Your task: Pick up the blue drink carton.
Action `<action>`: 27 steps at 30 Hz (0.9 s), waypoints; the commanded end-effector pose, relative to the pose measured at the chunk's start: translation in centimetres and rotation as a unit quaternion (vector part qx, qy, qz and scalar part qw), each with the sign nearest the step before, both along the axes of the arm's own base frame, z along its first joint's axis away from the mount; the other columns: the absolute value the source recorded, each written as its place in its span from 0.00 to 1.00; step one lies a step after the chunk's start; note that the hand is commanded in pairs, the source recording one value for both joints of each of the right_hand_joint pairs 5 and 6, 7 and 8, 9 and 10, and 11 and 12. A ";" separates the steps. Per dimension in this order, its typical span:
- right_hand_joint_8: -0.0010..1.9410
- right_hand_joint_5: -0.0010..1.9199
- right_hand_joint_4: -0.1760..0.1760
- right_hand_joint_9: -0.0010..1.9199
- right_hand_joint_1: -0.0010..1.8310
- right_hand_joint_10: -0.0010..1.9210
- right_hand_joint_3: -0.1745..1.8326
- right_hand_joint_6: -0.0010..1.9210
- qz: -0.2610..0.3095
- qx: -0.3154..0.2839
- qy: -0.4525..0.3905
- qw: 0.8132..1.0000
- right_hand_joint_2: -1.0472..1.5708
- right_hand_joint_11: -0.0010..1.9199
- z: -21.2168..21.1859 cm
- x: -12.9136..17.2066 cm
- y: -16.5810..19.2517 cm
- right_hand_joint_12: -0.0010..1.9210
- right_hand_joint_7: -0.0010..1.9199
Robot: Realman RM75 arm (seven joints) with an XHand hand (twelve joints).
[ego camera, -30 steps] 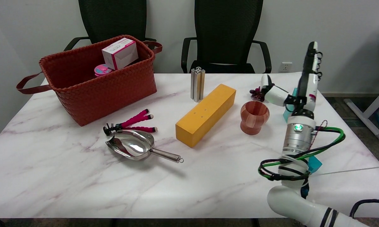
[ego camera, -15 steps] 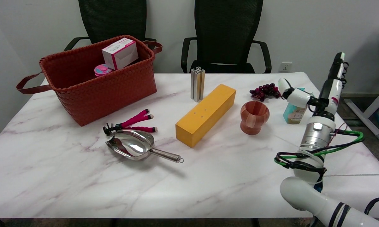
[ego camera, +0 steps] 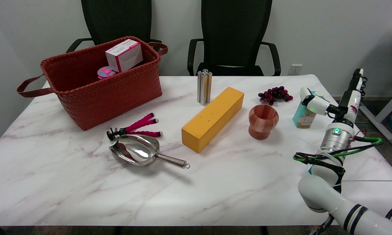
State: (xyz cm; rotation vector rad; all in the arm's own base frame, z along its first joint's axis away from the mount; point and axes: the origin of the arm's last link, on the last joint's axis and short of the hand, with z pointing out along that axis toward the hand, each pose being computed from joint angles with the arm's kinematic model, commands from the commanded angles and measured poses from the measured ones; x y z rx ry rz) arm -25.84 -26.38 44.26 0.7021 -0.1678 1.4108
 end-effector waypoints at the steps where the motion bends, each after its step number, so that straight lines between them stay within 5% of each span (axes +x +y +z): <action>1: 0.00 0.00 0.50 0.00 0.65 0.00 0.45 0.00 -0.056 -0.009 -0.054 0.997 0.50 0.00 3.9 -2.4 -2.5 0.00 0.00; 27: 0.00 0.00 0.50 0.00 0.65 0.00 0.42 0.00 -0.080 0.039 -0.121 0.989 0.52 0.00 2.8 -4.3 -3.4 0.00 0.00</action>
